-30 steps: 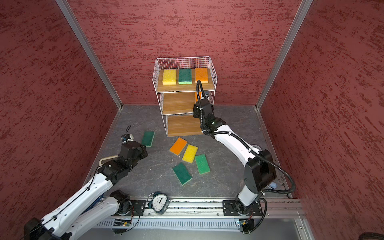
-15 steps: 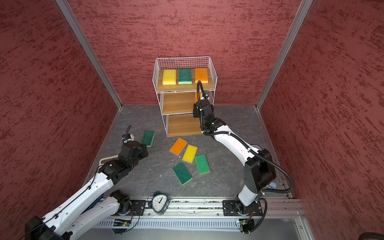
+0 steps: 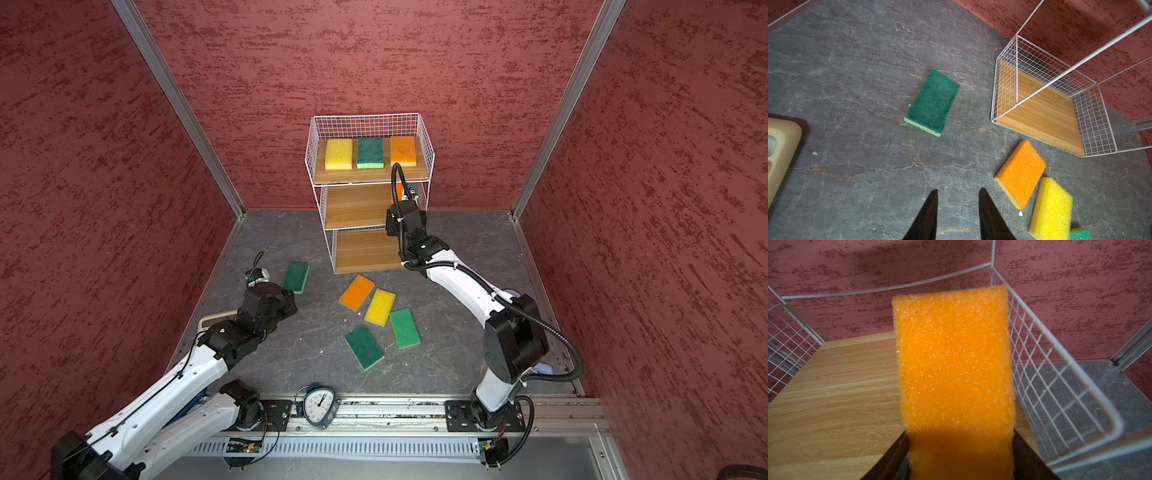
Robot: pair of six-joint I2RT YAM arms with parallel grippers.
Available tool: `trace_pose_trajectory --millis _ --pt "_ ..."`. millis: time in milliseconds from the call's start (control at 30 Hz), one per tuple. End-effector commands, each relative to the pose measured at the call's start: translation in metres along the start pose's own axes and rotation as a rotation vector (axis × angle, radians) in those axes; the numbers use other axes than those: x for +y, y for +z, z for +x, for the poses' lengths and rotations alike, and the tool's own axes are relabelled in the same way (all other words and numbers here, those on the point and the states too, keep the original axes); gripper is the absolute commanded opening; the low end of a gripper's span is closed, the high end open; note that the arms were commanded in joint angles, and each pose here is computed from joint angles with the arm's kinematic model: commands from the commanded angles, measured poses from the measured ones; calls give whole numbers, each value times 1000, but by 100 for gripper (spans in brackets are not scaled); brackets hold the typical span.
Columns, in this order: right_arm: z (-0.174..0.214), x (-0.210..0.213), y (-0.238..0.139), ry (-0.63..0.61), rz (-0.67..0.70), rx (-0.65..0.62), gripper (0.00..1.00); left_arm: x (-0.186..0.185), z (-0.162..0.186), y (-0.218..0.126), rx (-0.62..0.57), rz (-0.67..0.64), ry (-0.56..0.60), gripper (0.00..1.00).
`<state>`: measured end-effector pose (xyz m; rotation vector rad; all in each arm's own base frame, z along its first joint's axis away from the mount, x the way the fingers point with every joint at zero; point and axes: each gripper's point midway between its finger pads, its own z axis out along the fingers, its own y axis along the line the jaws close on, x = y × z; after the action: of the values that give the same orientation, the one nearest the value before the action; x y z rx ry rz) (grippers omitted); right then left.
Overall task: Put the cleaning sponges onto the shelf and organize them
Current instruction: 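Lower the orange sponge onto the middle shelf with the right gripper, then open the right gripper and release the orange sponge on the shelf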
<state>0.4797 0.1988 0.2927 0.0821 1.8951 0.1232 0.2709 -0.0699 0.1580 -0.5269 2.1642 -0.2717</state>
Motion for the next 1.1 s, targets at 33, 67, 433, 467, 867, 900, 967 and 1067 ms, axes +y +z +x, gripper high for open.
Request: trace_pose_trajectory --millis 33,67,433,467,867,900,967,1067 --pt "-7 -9 0 0 49 -15 66 0 0 1 -2 8 -18 34" --pt "-7 -8 0 -3 48 -17 66 0 0 1 -3 9 -17 34" --pt "-7 -12 2 -49 71 -17 71 -1 2 3 4 13 -25 34" --pt "-6 -12 2 -54 74 -16 72 -2 2 3 4 14 -25 34" --pt "-25 -15 -13 -54 68 -54 83 -3 4 -2 19 28 -57 34" --pt "-28 -15 -16 -48 63 -60 83 -3 3 -3 15 32 -62 34" --pt "-33 -14 -23 -37 48 -69 84 -3 3 -6 12 36 -66 34" --pt "-39 -12 -33 -14 12 -78 86 -2 1 -10 5 43 -73 34"
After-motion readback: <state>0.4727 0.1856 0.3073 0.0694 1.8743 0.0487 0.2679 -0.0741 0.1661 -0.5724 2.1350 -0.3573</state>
